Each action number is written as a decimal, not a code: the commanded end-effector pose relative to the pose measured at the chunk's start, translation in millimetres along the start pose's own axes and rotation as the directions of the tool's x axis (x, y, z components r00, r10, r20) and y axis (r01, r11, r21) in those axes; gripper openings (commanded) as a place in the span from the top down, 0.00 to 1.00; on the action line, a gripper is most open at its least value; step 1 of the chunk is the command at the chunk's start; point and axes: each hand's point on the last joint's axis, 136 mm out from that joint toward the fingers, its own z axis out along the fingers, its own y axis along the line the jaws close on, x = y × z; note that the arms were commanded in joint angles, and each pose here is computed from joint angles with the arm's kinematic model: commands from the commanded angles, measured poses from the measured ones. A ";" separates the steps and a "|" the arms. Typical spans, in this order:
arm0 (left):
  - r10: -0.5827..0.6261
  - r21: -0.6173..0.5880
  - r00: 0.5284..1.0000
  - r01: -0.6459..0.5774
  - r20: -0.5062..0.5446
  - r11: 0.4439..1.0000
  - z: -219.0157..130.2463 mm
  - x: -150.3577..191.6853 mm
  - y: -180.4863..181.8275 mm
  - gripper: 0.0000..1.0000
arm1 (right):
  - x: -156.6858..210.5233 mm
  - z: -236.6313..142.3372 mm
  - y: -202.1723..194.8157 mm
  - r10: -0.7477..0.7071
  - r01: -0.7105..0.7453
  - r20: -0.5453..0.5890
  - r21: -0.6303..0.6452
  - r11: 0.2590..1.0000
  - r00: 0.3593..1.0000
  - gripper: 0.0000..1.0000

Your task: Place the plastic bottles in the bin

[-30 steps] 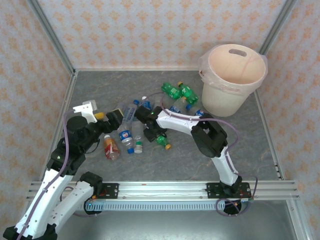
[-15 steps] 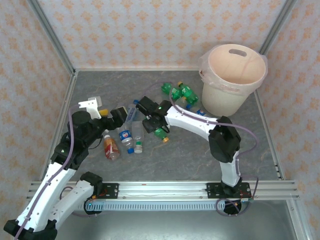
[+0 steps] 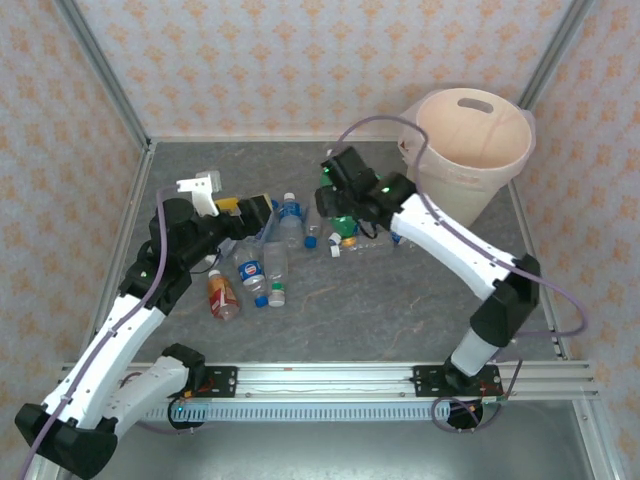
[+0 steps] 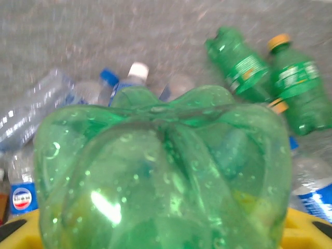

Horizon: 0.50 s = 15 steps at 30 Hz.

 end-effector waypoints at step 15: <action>0.033 0.132 0.999 -0.036 0.021 0.991 13.0 -0.6 -48.1 0.01 | -84.0 -88.6 -154.8 0.377 -0.423 0.317 0.090 0.901 0.870 0.48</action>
